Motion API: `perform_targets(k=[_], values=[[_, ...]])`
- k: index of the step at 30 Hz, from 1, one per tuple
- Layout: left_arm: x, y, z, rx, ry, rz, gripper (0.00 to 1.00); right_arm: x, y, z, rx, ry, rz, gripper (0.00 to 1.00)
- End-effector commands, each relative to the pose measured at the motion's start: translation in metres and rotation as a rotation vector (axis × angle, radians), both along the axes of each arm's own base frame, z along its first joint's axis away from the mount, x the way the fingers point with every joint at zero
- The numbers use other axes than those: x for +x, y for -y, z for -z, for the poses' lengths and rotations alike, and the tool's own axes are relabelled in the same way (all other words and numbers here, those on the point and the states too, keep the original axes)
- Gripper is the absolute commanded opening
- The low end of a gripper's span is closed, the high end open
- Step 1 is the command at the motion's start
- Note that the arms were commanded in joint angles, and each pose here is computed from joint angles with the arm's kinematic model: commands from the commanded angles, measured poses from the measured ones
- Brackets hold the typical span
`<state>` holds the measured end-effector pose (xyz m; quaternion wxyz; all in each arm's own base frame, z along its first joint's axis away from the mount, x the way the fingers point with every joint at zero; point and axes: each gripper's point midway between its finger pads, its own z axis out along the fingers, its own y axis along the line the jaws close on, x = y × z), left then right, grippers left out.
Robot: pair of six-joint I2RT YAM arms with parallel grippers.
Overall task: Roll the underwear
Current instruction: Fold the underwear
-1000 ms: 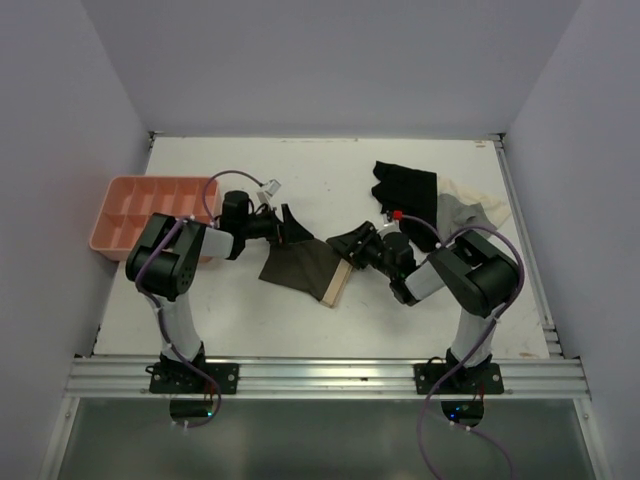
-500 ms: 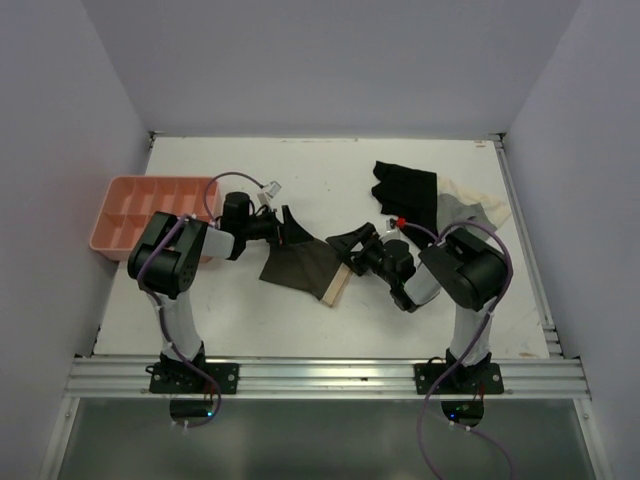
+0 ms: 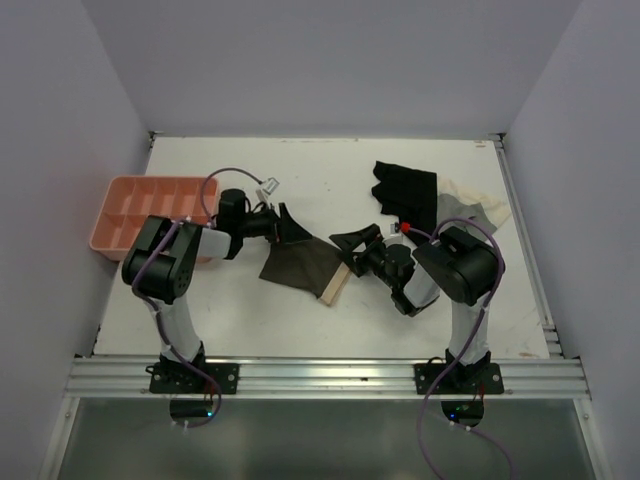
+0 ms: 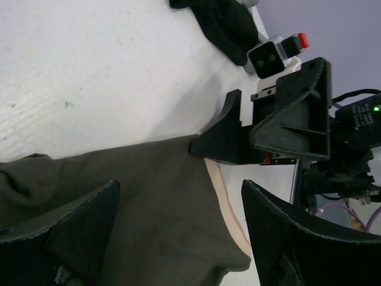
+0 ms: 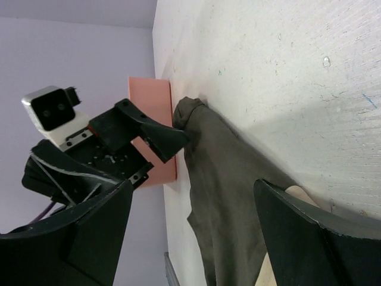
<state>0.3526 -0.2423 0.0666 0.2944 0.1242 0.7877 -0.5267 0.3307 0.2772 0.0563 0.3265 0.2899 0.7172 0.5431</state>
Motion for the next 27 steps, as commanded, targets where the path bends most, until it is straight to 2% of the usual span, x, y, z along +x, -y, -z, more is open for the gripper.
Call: perform_targets(k=[1,3,8,11,12,16,22,27], values=[[0.003,0.004,-0.055,-0.069,0.165,0.039,0.84,-0.016,0.018,0.067,-0.173,-0.177,0.022,0.88],[0.003,0.008,-0.057,-0.080,0.161,0.038,0.75,-0.016,0.018,0.066,-0.179,-0.180,0.017,0.87],[0.001,0.027,-0.053,-0.155,0.061,0.036,0.63,-0.017,0.017,0.063,-0.181,-0.173,0.008,0.87],[-0.007,0.045,-0.037,-0.188,-0.018,0.064,0.62,-0.017,0.016,0.062,-0.175,-0.177,0.005,0.87],[-0.008,0.048,-0.039,-0.203,-0.008,0.071,0.62,-0.017,0.016,0.062,-0.174,-0.178,0.006,0.87],[-0.016,0.062,-0.033,-0.231,-0.064,0.093,0.68,-0.017,0.017,0.061,-0.163,-0.188,0.014,0.86],[-0.019,0.068,-0.034,-0.265,-0.090,0.102,0.90,-0.019,0.017,0.068,-0.169,-0.213,0.010,0.85],[-0.022,0.072,-0.040,-0.282,-0.092,0.122,0.93,-0.020,0.016,0.070,-0.169,-0.219,0.003,0.84]])
